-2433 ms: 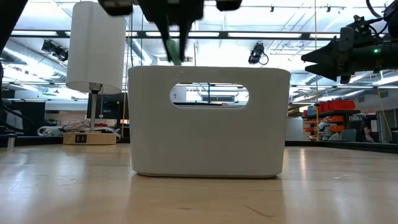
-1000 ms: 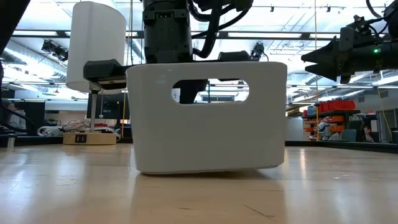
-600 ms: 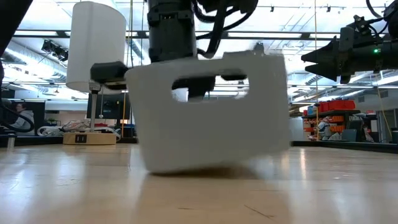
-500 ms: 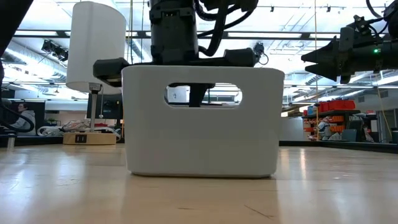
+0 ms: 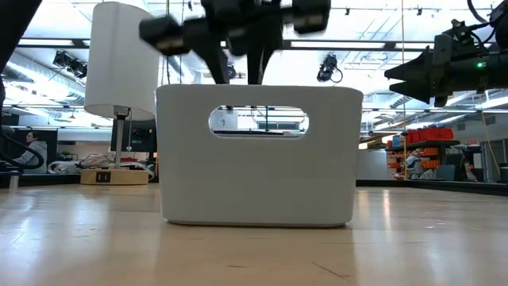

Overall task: Pick & Place Markers
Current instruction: Return to Home Position

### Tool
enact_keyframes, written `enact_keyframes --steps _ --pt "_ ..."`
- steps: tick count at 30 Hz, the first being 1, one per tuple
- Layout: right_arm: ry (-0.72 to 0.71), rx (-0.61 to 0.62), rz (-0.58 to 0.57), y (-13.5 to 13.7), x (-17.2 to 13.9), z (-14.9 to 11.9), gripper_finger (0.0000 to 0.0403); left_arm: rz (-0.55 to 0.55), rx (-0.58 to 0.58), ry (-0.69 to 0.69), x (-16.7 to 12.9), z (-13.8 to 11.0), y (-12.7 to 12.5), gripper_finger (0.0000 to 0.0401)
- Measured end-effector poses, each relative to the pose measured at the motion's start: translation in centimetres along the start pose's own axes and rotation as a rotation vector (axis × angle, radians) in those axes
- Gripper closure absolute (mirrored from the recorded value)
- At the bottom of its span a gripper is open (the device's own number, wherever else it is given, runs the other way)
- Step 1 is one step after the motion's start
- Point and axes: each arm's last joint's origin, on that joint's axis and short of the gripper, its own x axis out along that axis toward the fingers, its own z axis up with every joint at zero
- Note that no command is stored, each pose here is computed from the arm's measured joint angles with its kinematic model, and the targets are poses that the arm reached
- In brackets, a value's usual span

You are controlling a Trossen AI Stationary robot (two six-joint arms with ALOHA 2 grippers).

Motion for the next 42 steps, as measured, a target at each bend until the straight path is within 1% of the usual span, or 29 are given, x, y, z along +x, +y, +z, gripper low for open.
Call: enact_keyframes --steps 3,7,10,13,16,19,23,25,33,37,39,42 --pt "0.0 0.0 0.0 0.0 0.0 0.0 0.0101 -0.003 0.085 -0.036 -1.8 0.1 -0.2 0.0292" --pt "0.0 0.0 0.0 0.0 0.0 0.0 0.0101 -0.033 0.256 -0.059 -3.4 0.1 -0.5 0.0276" --pt "0.0 0.0 0.0 0.0 0.0 0.0 0.0101 -0.059 0.396 -0.06 -4.1 -0.1 -0.7 0.0244" --pt "0.0 0.0 0.0 0.0 0.0 0.0 0.0101 -0.073 0.541 -0.046 -4.5 -0.3 -0.8 0.0197" --pt "0.0 0.0 0.0 0.0 0.0 0.0 0.0101 -0.105 0.729 -0.019 -5.1 -0.7 -1.0 0.015" --pt "0.0 0.0 0.0 0.0 0.0 0.0 0.0101 -0.141 0.942 0.02 -5.4 -1.0 -1.1 0.0116" --pt "0.0 0.0 0.0 0.0 0.0 0.0 0.0101 -0.194 1.186 0.092 -5.5 -1.6 -1.1 0.0096" --pt "0.0 0.0 0.0 0.0 0.0 0.0 0.0101 -0.211 1.272 0.098 -5.7 -1.7 -1.0 0.0094" --pt "0.0 0.0 0.0 0.0 0.0 0.0 0.0101 -0.222 1.444 0.047 -6.3 -1.7 -0.8 0.0096" --pt "0.0 0.0 0.0 0.0 0.0 0.0 0.0101 -0.245 1.568 0.008 -7.3 -1.6 0.3 0.0096" --pt "0.0 0.0 0.0 0.0 0.0 0.0 0.0101 -0.25 1.582 -0.007 -7.0 -1.4 1.1 0.0096" --pt "0.0 0.0 0.0 0.0 0.0 0.0 0.0101 -0.266 1.57 -0.037 -6.6 -0.3 2.6 0.0096"
